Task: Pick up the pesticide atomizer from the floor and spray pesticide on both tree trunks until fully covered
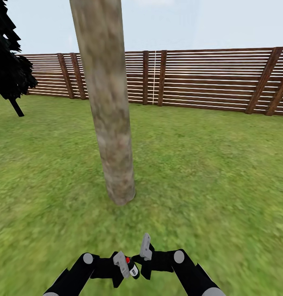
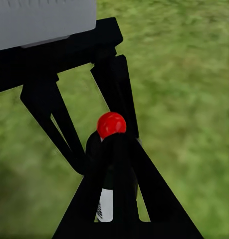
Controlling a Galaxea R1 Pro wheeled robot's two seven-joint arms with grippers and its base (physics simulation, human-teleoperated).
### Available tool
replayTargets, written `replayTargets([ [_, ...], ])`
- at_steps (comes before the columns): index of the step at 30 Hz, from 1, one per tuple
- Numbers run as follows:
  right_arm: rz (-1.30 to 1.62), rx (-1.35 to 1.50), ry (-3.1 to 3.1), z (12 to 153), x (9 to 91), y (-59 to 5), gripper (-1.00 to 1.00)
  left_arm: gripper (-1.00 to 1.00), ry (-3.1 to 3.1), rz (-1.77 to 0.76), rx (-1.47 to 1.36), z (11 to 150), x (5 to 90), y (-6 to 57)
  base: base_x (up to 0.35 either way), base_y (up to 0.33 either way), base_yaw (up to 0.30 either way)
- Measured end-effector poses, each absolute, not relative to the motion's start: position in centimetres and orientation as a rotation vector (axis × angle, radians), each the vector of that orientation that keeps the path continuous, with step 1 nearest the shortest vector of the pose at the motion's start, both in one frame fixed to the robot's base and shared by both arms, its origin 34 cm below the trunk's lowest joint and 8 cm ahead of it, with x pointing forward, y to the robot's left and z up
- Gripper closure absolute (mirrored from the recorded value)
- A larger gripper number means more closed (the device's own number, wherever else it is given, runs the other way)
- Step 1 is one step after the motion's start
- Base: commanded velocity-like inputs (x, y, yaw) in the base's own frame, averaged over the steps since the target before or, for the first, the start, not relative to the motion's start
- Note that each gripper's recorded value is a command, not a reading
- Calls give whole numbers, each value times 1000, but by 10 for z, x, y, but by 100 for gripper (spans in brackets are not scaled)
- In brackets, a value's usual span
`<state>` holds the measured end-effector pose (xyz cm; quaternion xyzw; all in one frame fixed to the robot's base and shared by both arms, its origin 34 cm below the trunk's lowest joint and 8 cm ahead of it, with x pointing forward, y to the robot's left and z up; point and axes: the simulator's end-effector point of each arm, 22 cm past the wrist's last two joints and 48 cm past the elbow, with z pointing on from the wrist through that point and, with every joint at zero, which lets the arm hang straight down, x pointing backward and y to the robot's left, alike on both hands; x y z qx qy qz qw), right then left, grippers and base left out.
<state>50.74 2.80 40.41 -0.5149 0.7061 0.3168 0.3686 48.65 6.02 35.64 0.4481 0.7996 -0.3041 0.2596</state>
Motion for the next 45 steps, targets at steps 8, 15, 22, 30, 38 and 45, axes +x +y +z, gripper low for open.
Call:
replayTargets([
  [8, 813, -1323, 1813, 404, 507, 28, 100, 100, 2163, -827, 1216, 357, 486, 59, 0, 0, 0],
  [15, 813, -1322, 1813, 404, 507, 28, 100, 100, 2161, -852, 1226, 358, 482, 57, 0, 0, 0],
  [22, 813, -1322, 1813, 404, 507, 28, 100, 100, 2156, -860, 1225, 359, 481, 53, 0, 0, 0],
  [30, 813, -1323, 1813, 404, 507, 28, 100, 100, 2149, -871, 1224, 361, 481, 47, 0, 0, 0],
  [38, 813, -1323, 1813, 404, 507, 28, 100, 100, 2157, -867, 1224, 359, 480, 50, 0, 0, 0],
  [45, 812, -1322, 1812, 405, 508, 28, 100, 100, 2212, -809, 1237, 345, 478, 84, 0, 0, 0],
])
